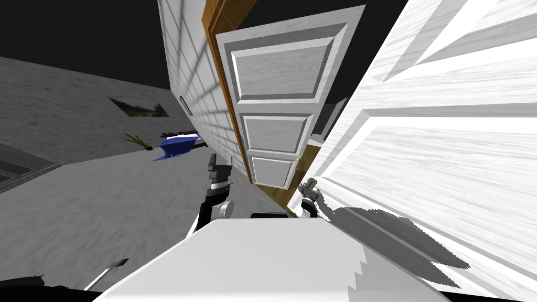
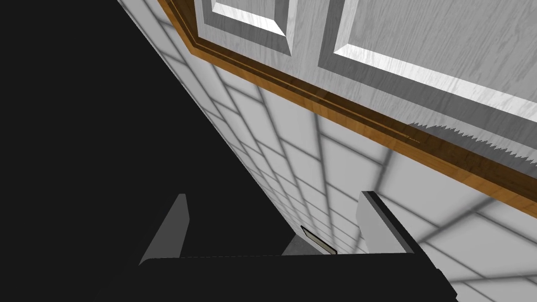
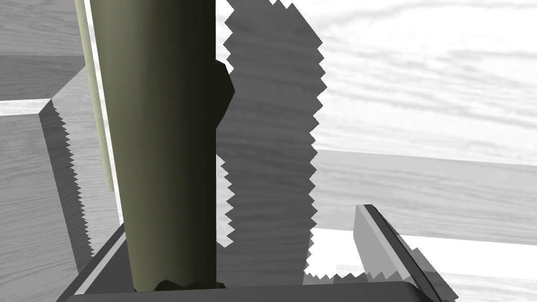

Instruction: Push the door open

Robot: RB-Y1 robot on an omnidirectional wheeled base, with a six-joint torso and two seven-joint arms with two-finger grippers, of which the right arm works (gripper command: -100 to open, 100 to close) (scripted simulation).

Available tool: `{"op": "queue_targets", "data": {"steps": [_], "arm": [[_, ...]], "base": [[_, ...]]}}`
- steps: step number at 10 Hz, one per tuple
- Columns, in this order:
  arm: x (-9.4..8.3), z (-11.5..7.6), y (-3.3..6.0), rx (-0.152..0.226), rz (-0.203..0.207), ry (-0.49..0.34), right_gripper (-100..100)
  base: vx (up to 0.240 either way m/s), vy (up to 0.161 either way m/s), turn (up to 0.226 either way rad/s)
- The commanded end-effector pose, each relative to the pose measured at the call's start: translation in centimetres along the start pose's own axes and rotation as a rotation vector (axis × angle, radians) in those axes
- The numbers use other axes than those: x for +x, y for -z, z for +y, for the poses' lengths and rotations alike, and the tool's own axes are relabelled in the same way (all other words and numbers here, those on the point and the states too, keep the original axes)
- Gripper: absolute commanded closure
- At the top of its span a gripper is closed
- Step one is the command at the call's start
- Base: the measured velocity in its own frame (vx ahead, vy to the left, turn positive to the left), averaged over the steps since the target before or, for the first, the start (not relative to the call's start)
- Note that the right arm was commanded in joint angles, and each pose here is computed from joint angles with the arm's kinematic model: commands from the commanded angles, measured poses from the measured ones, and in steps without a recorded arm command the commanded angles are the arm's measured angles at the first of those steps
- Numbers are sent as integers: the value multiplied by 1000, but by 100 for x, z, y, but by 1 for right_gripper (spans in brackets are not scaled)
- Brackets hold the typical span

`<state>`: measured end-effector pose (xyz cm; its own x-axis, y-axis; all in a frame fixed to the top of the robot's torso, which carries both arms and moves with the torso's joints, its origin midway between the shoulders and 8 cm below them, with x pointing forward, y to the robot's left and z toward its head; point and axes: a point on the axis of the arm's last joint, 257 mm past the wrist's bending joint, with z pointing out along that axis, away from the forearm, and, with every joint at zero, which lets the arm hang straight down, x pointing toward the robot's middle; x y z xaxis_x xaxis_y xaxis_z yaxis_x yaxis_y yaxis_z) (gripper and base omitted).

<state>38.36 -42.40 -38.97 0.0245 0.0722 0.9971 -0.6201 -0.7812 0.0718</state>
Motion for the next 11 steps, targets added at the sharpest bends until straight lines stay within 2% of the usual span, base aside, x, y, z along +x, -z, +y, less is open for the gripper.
{"op": "queue_targets", "data": {"steps": [1, 6, 7, 8, 11], "arm": [[-20, 370, 24, -54, -1, 31, 100], [-25, 375, 29, -54, -2, 32, 100], [30, 289, 5, -55, 2, 17, 100], [29, 326, 0, -63, 3, 20, 100], [29, 326, 0, -63, 3, 20, 100]], "base": [[0, 0, 0], [-1, 1, 0], [14, -58, 203], [23, -98, 155], [9, -21, -1]]}}
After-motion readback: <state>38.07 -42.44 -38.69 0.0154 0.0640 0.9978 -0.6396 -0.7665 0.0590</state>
